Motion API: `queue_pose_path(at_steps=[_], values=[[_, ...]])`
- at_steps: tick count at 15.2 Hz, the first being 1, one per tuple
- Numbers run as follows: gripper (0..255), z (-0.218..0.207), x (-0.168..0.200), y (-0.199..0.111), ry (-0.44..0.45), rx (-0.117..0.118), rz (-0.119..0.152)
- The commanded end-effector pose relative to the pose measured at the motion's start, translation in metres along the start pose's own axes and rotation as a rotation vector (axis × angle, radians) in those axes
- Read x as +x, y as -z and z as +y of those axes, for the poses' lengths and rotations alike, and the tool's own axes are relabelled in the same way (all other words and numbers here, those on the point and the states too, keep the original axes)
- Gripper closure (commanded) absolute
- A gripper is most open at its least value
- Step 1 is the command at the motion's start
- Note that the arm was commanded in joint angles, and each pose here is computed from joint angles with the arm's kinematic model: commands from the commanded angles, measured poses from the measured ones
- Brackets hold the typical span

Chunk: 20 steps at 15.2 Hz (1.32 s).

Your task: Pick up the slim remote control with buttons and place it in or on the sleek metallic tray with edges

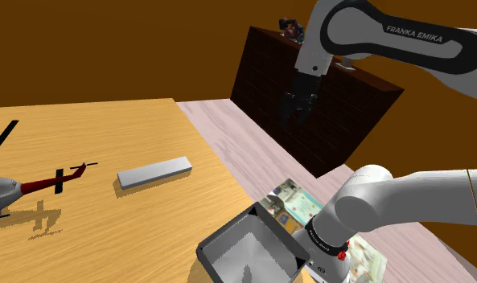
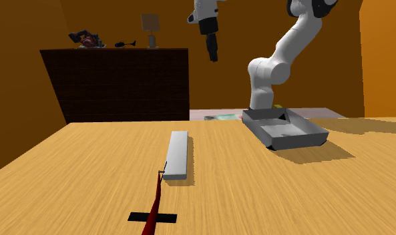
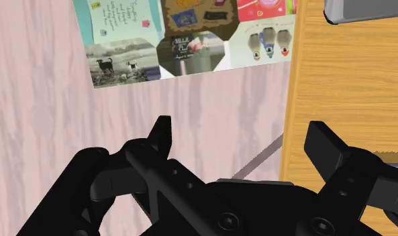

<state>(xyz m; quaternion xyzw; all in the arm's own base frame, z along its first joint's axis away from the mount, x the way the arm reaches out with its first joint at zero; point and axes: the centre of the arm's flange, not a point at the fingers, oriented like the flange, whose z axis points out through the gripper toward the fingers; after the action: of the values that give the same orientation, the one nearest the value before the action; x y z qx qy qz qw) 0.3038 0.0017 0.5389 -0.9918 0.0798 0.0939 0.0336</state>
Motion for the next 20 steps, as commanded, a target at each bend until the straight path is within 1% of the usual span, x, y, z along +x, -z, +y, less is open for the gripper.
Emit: queue_pose_path(at_steps=[1, 6, 11, 16, 20], values=[[0, 0.000, 0.000, 0.000, 0.000, 0.000, 0.000], [0, -0.036, 0.050, -0.022, 0.200, -0.023, 0.016], [0, -0.080, 0.093, -0.044, 0.401, -0.047, 0.032], [0, -0.132, 0.126, -0.067, 0.601, -0.070, 0.047], [0, -0.177, 0.145, -0.086, 0.761, -0.089, 0.060]])
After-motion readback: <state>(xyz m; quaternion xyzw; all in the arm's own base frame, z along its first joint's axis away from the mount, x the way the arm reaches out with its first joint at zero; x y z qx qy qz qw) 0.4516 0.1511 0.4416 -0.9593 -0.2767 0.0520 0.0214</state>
